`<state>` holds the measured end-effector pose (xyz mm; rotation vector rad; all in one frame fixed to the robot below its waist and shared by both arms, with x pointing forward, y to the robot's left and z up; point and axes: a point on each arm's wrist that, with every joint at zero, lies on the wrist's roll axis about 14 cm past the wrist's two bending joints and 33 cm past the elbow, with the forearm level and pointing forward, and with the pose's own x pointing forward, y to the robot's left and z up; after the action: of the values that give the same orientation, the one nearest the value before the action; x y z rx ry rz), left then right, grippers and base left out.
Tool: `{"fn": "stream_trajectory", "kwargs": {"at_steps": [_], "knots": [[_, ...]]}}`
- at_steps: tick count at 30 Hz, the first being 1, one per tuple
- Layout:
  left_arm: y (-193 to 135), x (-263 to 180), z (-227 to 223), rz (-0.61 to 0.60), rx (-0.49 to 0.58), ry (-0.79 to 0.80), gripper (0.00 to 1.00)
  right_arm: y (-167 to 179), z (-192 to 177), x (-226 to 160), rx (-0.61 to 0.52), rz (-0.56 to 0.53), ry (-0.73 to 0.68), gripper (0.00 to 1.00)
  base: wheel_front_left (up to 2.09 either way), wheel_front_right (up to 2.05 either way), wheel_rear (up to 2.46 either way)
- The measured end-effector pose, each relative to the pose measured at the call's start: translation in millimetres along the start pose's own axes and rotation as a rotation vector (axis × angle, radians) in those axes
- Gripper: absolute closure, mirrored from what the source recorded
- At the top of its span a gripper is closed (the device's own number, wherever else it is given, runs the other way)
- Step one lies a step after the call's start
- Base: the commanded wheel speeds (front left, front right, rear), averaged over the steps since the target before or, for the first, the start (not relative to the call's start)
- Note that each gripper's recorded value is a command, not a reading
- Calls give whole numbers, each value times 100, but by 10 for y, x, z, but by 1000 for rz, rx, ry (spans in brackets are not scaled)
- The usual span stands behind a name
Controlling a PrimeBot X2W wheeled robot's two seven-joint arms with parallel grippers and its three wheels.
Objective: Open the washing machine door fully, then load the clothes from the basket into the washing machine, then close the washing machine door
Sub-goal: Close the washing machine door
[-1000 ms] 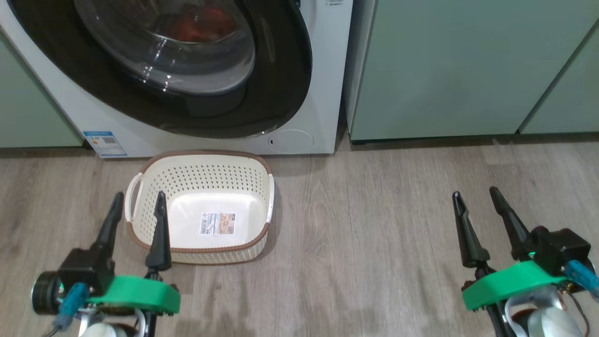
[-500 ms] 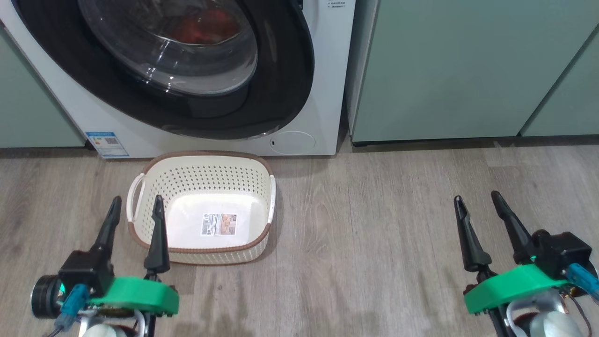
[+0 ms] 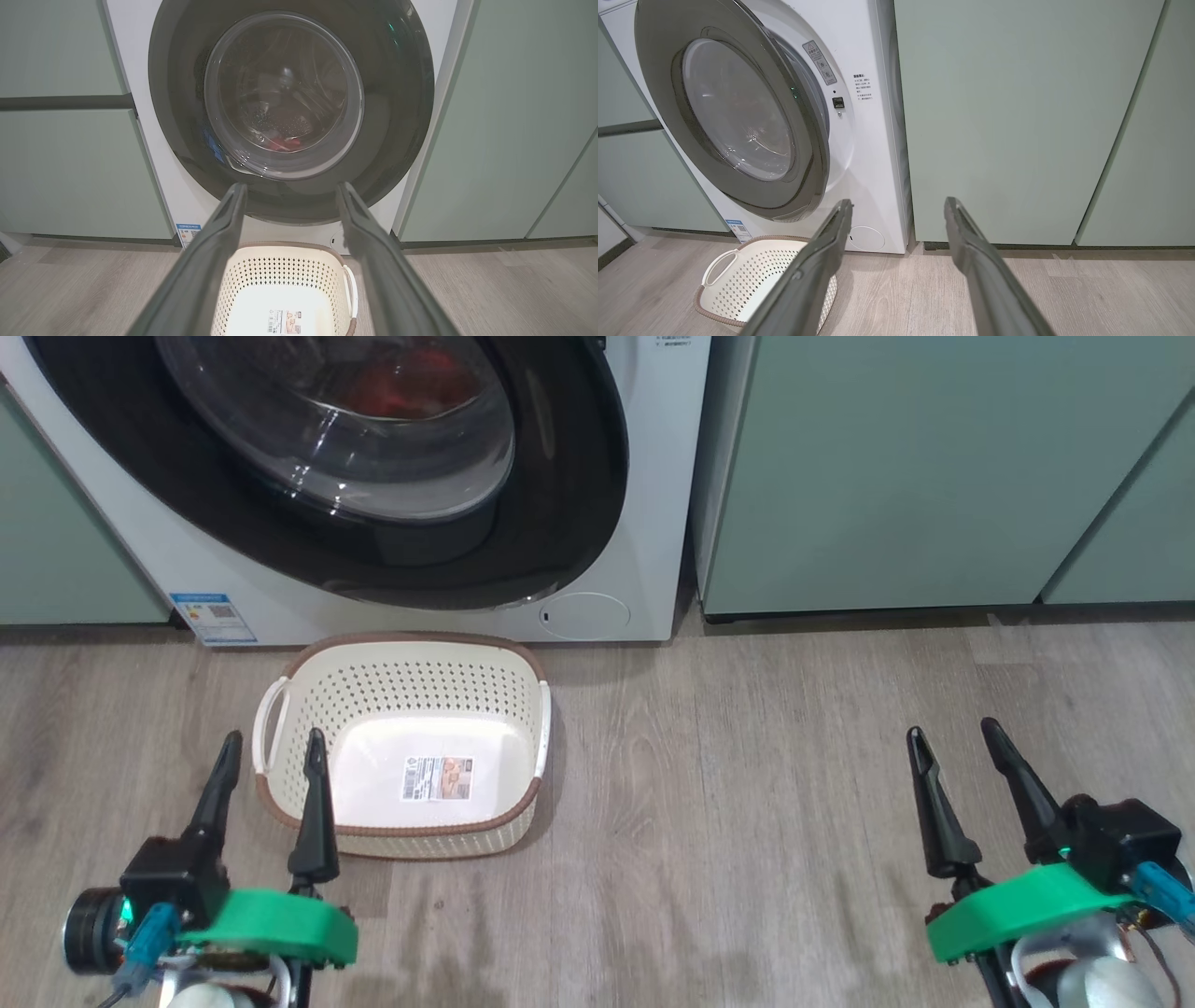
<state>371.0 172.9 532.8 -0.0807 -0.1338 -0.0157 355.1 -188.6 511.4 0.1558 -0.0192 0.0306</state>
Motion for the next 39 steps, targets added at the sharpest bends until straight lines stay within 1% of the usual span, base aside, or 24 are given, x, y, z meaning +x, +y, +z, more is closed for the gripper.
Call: {"fn": "stream_trajectory", "kwargs": {"at_steps": [1, 2, 3, 4, 8, 12, 16, 20, 25, 32, 39], "knots": [[2, -1, -3, 1, 0, 1, 0, -1, -6, 2, 0, 0, 2, 0, 0, 0, 0], [5, -3, -6, 2, 0, 2, 0, -3, -9, 5, 1, -1, 3, 24, 0, 0, 0], [9, -4, -8, 3, 0, 2, 0, -5, -9, 9, 6, -2, 1, 76, 0, 0, 0], [15, -6, -10, 5, 0, 3, 0, -10, -8, 14, 13, -3, -1, 100, 0, 0, 0], [74, -19, -7, 24, -1, 3, 0, -17, -42, 57, 24, -4, 5, 100, 0, 0, 0], [188, -25, 4, 59, -5, 1, 0, 65, -104, 150, 27, 22, 22, 100, 0, 0, 0], [301, -16, 51, 104, -11, -18, 0, 203, -69, 403, 8, 66, 7, 100, 0, 0, 0], [402, -27, 91, 153, -35, -32, 0, 459, 15, 744, -4, 136, -26, 100, 0, 0, 0], [580, -52, 104, 219, -37, -36, 0, 772, -26, 1150, -10, 208, -27, 100, 0, 0, 0], [840, -35, 132, 321, -41, -51, 0, 1251, -142, 1773, -9, 315, -20, 100, 0, 0, 0], [1064, -101, 32, 396, -4, -16, 0, 1677, -382, 2192, 14, 403, 23, 100, 0, 0, 0]]}}
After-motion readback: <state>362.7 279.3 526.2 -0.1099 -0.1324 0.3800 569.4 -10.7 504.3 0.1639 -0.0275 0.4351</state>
